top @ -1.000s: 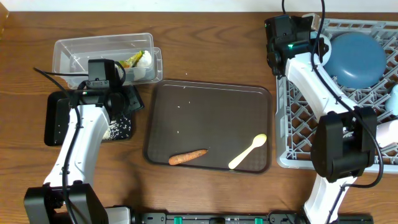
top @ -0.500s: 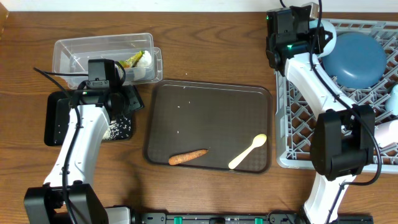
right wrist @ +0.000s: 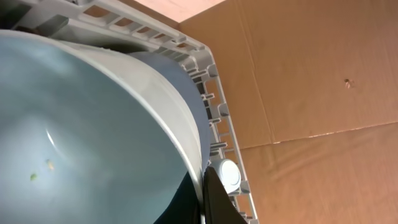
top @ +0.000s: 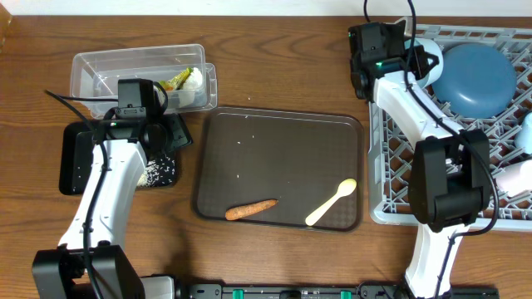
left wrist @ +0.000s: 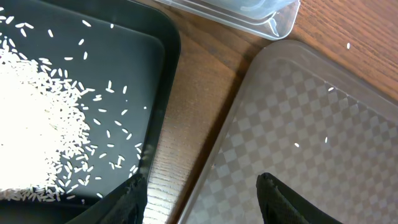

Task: Sort waste into correct bins and load items into the dishwasher rack
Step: 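Raise the right gripper and move it toward the yellow spoon, then lower the right gripper over the yellow spoon handle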

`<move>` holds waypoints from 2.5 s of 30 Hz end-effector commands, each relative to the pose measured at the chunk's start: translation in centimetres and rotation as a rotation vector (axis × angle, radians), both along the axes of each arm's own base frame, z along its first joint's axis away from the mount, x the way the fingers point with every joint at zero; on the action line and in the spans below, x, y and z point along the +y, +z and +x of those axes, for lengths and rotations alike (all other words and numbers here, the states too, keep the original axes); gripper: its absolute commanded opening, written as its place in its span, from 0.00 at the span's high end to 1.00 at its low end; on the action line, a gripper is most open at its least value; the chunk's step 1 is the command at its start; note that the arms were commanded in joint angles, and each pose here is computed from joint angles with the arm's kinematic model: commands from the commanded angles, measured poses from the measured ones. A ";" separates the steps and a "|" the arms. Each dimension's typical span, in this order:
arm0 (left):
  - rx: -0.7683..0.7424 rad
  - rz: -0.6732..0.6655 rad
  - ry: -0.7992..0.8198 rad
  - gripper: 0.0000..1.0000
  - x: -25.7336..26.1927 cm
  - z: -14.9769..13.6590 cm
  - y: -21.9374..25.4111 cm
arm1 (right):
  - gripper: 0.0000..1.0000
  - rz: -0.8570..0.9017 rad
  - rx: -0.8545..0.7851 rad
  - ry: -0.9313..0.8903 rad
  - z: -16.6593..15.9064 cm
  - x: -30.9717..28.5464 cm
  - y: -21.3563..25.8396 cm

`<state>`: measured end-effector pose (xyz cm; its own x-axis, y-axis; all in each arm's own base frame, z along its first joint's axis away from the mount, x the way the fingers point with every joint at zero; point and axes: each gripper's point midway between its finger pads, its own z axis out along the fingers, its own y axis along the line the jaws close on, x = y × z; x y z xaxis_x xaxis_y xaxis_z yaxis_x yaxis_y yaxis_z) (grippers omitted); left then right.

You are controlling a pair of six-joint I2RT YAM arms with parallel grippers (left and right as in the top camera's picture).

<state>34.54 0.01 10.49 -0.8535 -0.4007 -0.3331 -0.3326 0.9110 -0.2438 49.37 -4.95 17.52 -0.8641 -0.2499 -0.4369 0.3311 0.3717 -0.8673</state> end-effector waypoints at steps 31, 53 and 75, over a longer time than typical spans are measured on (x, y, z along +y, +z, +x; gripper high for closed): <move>-0.016 0.006 0.005 0.41 0.2 0.3 0.5 | 0.39 0.586 0.065 0.133 -5.1 8.3 -2.3; -0.010 0.007 0.000 0.41 0.1 0.3 0.3 | 0.08 1.284 0.493 0.116 -16.2 21.6 -5.3; -0.010 0.007 0.000 0.41 0.1 0.3 0.3 | 0.02 1.216 0.625 -0.173 -25.6 20.1 -15.8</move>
